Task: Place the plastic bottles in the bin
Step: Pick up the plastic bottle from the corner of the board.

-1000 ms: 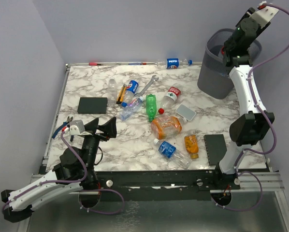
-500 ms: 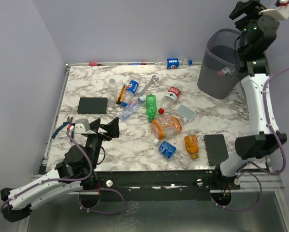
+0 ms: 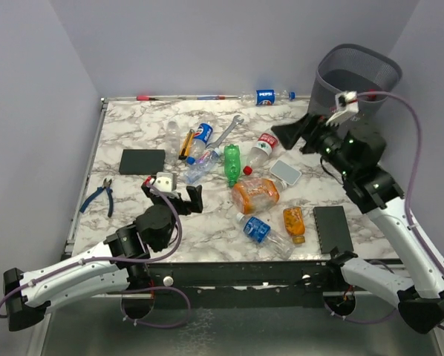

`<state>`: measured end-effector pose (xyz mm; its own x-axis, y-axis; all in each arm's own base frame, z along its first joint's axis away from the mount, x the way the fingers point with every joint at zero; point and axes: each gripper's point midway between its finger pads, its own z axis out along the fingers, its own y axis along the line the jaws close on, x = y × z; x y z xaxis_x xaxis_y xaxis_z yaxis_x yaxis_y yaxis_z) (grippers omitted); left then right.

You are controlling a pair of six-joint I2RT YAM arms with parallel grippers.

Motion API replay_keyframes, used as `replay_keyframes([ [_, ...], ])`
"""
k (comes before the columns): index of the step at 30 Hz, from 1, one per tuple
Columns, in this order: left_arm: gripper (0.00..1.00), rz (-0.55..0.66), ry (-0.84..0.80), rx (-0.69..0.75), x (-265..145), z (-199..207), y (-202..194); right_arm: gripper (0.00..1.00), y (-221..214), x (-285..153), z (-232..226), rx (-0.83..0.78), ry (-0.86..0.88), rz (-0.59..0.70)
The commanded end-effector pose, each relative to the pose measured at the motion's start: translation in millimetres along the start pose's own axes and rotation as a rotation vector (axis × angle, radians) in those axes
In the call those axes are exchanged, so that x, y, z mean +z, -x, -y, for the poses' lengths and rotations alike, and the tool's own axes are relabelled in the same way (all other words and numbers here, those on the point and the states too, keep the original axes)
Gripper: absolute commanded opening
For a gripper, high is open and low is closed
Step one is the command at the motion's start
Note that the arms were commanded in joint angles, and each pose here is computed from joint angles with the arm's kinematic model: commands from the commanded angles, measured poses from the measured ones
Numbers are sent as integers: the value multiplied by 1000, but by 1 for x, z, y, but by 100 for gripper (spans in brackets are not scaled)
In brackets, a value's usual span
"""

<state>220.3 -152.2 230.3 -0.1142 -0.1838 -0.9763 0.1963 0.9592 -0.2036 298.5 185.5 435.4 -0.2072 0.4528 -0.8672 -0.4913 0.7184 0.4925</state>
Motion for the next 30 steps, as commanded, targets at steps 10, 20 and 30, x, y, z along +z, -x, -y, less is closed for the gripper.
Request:
replay_keyframes([
  [10,99,-513,-359,-323,-31,105,-90,100,-225,-103,123,179,-422,-527],
  [20,99,-795,-280,-467,-42,148,-147,100,-242,-107,124,264,-409,-494],
  [30,99,-775,8,-815,-25,167,-159,100,-231,-108,122,249,-419,-480],
])
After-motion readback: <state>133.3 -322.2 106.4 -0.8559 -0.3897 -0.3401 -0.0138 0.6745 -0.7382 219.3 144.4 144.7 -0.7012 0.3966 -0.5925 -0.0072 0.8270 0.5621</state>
